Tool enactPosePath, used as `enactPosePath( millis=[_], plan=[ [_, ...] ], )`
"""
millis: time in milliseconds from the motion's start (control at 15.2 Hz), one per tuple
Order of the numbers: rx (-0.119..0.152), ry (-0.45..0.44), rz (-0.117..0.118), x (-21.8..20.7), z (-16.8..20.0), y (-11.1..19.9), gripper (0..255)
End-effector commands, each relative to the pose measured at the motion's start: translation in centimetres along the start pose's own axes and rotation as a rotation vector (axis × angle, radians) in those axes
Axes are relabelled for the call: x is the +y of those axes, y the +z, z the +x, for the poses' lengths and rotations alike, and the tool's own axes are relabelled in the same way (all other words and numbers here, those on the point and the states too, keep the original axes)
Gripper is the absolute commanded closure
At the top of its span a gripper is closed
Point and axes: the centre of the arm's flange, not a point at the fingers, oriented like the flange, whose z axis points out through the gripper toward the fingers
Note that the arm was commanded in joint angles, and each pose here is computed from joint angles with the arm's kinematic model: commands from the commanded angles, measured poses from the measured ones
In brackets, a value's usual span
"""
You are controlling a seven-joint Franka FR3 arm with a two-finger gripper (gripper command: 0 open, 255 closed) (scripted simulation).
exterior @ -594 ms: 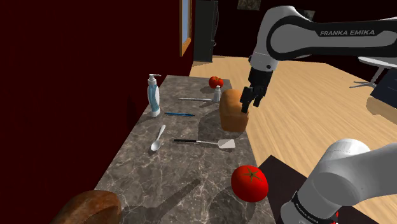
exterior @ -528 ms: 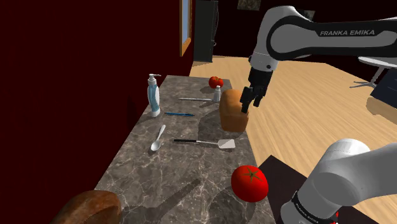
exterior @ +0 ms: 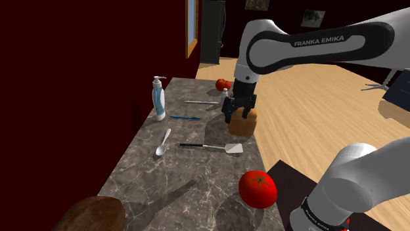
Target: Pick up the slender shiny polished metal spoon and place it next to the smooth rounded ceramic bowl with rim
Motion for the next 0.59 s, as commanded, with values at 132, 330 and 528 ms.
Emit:
enactPosePath(
  millis=[132, 330, 528],
  plan=[
    [-0.005, 0.102, 0.018, -3.6, 3.0, 2.4, 0],
    [-0.009, 0.175, 0.03, -6.1, 5.5, 4.1, 0],
    [-0.013, 0.248, 0.043, -8.4, 8.1, 5.8, 0]
  ],
)
